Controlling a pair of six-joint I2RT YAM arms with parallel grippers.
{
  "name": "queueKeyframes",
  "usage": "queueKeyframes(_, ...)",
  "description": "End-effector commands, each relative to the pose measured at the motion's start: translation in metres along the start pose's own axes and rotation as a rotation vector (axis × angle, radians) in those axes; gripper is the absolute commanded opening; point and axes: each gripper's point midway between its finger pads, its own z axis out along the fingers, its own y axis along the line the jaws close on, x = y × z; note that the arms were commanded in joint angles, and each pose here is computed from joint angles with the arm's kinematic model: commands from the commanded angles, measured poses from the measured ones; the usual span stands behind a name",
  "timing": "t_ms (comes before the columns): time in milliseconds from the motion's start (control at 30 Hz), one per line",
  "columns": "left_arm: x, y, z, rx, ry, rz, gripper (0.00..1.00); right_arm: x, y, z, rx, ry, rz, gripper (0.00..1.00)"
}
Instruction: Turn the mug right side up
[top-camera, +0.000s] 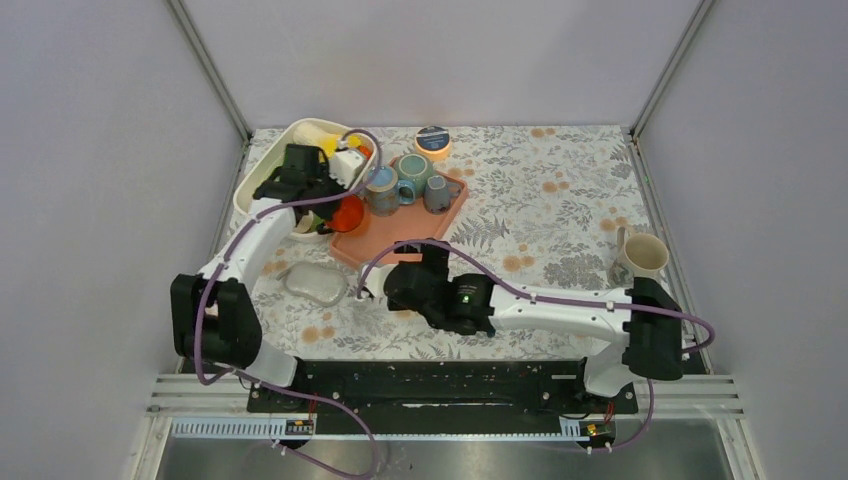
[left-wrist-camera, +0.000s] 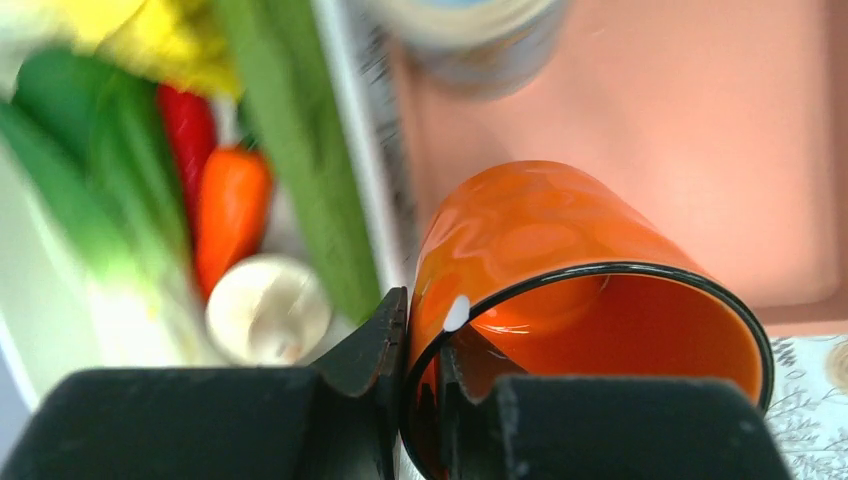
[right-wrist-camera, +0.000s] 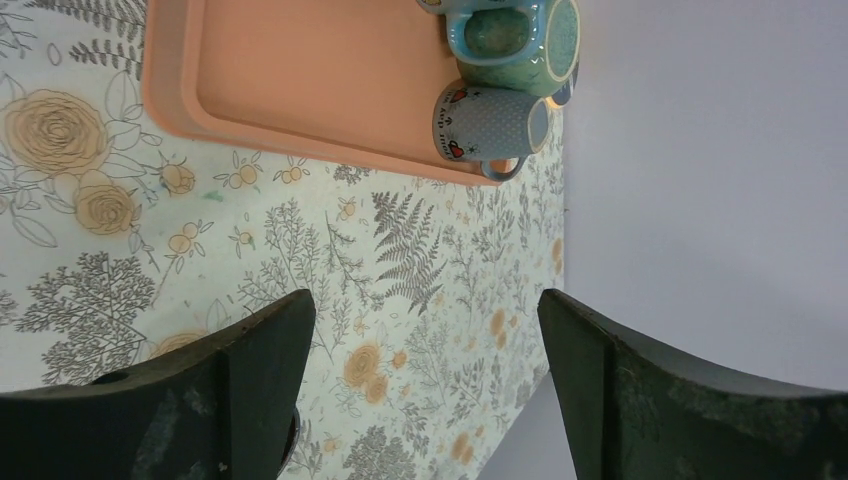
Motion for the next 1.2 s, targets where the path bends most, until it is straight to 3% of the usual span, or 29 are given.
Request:
queueKeyframes(0,-0.004,0.052,-0.070,-0.094,-0.128,-0.120,0.00,-0.020,-0.005,-0.019,-0.049,-0.152,0.176,0.92)
queueKeyframes(300,0.139,0.142,-0.132,-0.298,0.080,-0.378,0.00,-0.009,-0.007,-0.007,-0.144,-0.168,0.432,0.93)
queueKeyframes(500,0.209,0.173,-0.120,-0.304,0.206,-0.503,0.00,0.006,-0.022,0.002,-0.146,-0.126,0.585,0.94)
queueKeyframes(700,0.250,0.190,-0.097,-0.296,0.288,-0.567,0.00,0.016,-0.026,0.003,-0.163,-0.123,0.679,0.94)
queueKeyframes(967,0.272,0.187,-0.074,-0.238,0.320,-0.593,0.23,0.033,-0.031,0.014,-0.193,-0.095,0.813,0.94)
queueKeyframes(1067,0.270,0.189,-0.078,-0.240,0.297,-0.597,0.41,0.040,-0.035,0.020,-0.192,-0.080,0.855,0.95)
queueKeyframes(1167,0.261,0.195,-0.089,-0.271,0.273,-0.590,0.52,0.047,-0.036,0.024,-0.188,-0.069,0.879,0.94)
